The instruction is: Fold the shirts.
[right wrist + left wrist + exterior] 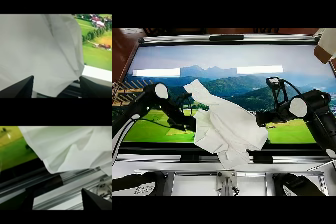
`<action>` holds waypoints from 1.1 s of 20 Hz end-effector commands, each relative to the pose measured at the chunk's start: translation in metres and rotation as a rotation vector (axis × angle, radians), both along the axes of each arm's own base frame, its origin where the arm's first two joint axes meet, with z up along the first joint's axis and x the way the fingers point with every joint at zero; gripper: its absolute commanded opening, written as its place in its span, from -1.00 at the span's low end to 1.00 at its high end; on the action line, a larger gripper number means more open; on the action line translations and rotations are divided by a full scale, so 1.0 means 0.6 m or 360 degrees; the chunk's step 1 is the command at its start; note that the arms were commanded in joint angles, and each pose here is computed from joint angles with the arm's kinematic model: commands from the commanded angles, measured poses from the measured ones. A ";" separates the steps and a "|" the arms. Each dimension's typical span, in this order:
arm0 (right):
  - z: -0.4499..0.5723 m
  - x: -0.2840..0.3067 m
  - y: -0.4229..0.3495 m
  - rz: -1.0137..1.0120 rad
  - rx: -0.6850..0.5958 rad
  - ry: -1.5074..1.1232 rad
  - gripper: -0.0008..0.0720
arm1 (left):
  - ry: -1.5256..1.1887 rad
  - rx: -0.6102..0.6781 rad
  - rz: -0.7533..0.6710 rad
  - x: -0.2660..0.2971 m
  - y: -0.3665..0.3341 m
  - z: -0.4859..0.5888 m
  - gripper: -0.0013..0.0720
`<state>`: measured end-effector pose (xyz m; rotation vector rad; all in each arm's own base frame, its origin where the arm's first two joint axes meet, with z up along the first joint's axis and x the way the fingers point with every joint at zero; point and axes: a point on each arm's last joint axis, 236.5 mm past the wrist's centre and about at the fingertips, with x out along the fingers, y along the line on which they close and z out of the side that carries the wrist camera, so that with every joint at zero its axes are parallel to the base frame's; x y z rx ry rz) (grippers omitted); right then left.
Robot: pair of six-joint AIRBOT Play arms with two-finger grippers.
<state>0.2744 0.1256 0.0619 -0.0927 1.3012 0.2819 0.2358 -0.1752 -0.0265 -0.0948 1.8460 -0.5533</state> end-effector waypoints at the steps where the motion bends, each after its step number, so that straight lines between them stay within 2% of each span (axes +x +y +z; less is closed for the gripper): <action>1: -0.011 0.018 0.041 -0.0020 0.0157 -0.0027 0.85 | 0.0194 -0.0183 0.0165 -0.072 -0.025 -0.045 1.00; 4: -0.045 0.012 0.064 0.0028 0.0192 0.0112 0.85 | 0.0242 -0.0317 0.0301 -0.092 -0.062 -0.071 1.00; 13: -0.094 -0.008 0.082 0.0173 0.0188 0.0312 0.85 | -0.0021 -0.0272 0.0386 -0.060 -0.107 -0.122 1.00; 15: -0.102 -0.001 0.083 0.0173 0.0184 0.0305 0.85 | -0.0028 -0.0270 0.0374 -0.062 -0.114 -0.126 0.32; 16: -0.108 0.001 0.084 0.0170 0.0181 0.0314 0.85 | -0.0030 -0.0274 0.0374 -0.062 -0.118 -0.127 0.09; 18: -0.129 -0.001 0.085 0.0171 0.0159 0.0377 0.85 | -0.0025 -0.0275 0.0369 -0.065 -0.122 -0.130 0.08; 19: -0.142 -0.003 0.085 0.0177 0.0146 0.0415 0.85 | -0.0022 -0.0273 0.0366 -0.066 -0.123 -0.131 -0.07; 20: -0.152 -0.005 0.086 0.0176 0.0143 0.0448 0.85 | -0.0023 -0.0274 0.0365 -0.066 -0.123 -0.131 -0.52; 21: -0.160 -0.006 0.088 0.0170 0.0146 0.0477 0.85 | -0.0024 -0.0274 0.0363 -0.066 -0.123 -0.131 -0.71; 22: -0.165 -0.006 0.092 0.0166 0.0154 0.0490 0.64 | -0.0028 -0.0276 0.0360 -0.066 -0.123 -0.130 -0.85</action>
